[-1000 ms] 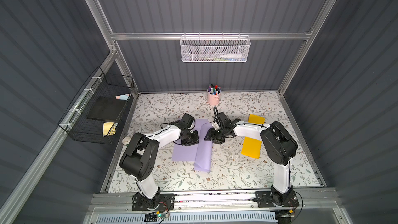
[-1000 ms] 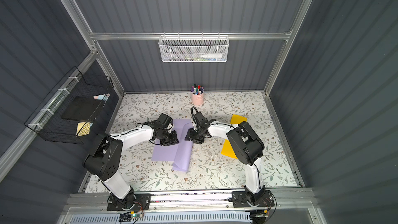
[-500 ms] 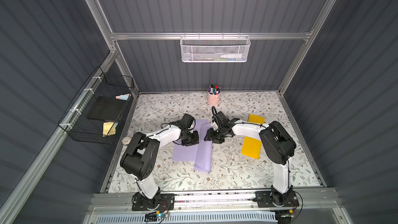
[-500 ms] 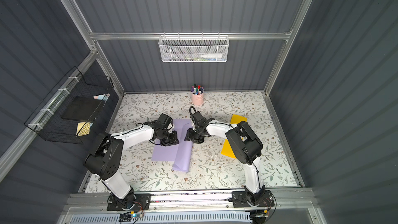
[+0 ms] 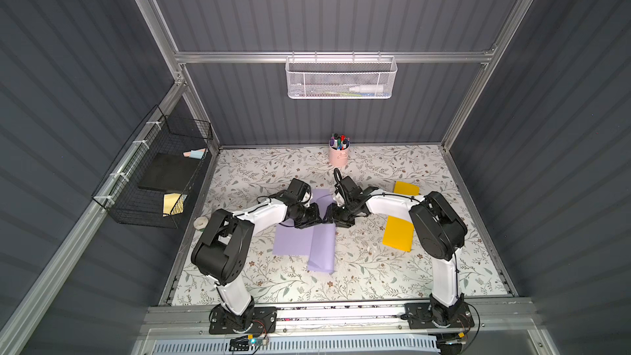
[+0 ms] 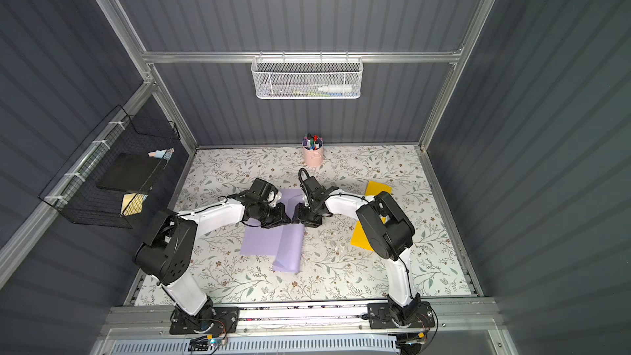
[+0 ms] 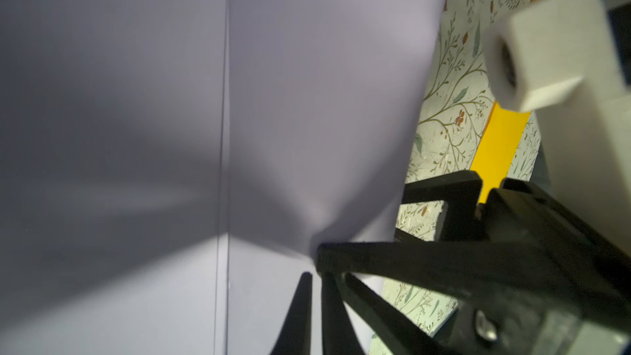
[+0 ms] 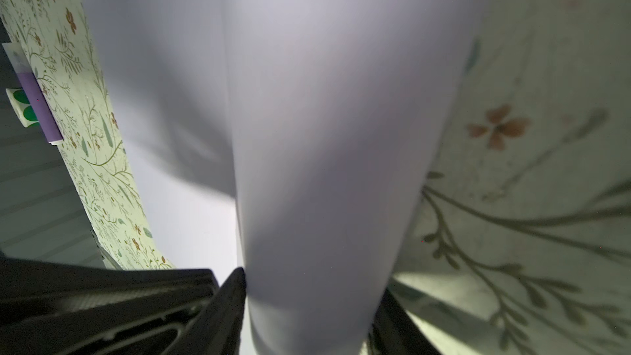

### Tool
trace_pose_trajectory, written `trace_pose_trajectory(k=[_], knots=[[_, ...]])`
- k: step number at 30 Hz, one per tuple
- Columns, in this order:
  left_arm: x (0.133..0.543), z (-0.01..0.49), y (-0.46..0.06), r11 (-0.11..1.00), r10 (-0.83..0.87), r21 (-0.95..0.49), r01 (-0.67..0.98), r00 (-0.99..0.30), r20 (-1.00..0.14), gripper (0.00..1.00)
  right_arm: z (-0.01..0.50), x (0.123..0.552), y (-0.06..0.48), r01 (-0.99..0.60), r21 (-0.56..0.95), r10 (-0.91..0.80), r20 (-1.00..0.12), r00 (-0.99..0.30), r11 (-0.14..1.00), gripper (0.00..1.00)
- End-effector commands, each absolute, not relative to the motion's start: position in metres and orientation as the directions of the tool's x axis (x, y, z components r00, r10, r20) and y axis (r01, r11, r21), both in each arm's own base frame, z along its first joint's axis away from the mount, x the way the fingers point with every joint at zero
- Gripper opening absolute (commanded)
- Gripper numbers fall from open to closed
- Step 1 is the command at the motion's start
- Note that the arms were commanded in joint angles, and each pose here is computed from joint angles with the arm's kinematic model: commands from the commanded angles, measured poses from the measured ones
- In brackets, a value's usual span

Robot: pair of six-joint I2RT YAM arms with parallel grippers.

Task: Fold the rectangular paper in half along the long edge
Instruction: Fold the paper.

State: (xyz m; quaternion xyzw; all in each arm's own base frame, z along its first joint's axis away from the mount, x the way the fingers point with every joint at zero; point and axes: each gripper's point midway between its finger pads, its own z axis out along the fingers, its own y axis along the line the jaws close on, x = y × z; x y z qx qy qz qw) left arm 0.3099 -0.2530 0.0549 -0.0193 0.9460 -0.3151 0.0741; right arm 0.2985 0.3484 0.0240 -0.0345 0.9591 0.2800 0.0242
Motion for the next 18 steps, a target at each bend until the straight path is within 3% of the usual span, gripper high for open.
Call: trace_pose_trajectory(k=[1,18], knots=[[0.298,0.038,-0.25,0.81,-0.081,-0.586,-0.021,-0.994,-0.075,0.11,-0.045,0.253,0.302,0.002,0.323,-0.042,0.13,-0.991,0.946,0.55],[0.287,0.015,-0.241,0.84,-0.076,-0.541,-0.044,-0.996,-0.037,0.07,-0.047,0.252,0.302,0.005,0.314,-0.041,0.14,-0.989,0.949,0.55]])
